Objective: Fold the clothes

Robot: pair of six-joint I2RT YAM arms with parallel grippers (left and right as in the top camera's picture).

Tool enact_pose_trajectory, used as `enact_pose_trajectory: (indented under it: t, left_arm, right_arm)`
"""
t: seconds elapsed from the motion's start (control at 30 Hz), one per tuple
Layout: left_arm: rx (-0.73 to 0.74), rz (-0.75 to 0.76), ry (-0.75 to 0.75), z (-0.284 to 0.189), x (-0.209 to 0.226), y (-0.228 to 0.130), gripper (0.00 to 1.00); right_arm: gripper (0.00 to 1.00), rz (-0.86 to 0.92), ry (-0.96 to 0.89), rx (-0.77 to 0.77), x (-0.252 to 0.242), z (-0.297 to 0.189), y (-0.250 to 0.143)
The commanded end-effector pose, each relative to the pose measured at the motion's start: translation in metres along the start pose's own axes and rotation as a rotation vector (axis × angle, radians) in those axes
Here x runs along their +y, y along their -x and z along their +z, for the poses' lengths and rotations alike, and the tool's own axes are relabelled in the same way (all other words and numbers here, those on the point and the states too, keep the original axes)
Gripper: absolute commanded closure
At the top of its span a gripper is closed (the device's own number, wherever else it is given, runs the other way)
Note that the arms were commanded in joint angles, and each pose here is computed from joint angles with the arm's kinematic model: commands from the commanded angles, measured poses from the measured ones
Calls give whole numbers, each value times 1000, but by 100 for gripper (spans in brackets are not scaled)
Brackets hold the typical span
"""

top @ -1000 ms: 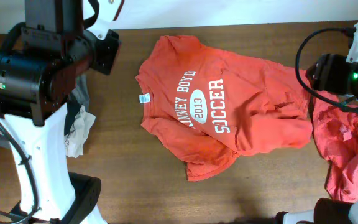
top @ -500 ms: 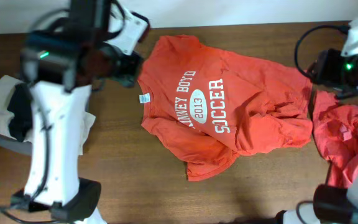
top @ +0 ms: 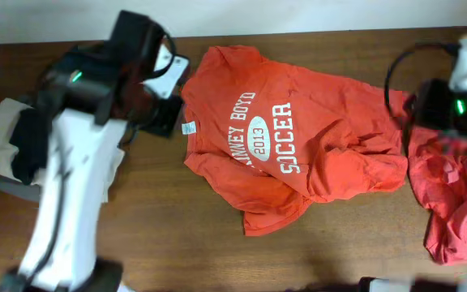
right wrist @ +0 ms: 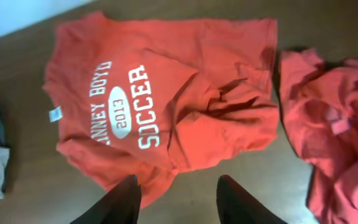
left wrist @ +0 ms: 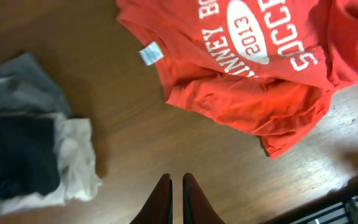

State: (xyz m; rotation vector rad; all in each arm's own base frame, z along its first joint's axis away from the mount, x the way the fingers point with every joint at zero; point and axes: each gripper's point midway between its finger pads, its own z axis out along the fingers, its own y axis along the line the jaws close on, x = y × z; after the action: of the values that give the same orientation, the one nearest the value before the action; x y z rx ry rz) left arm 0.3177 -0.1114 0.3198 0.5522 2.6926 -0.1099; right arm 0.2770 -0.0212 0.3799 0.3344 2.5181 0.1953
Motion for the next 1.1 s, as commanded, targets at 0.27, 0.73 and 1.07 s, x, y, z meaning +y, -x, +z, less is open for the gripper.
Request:
enact_pose_trajectory:
  t: [0.27, 0.73, 1.07]
  left_arm:
    - [-49, -41, -207, 74, -43, -52, 73]
    - [276, -265, -633, 229, -157, -88, 83]
    - [474, -394, -577, 274, -176, -122, 87]
  right_arm:
    - [32, 123, -49, -81, -22, 6, -82]
    - [50, 240, -14, 79, -27, 109, -90]
    - [50, 227, -16, 87, -27, 109, -92]
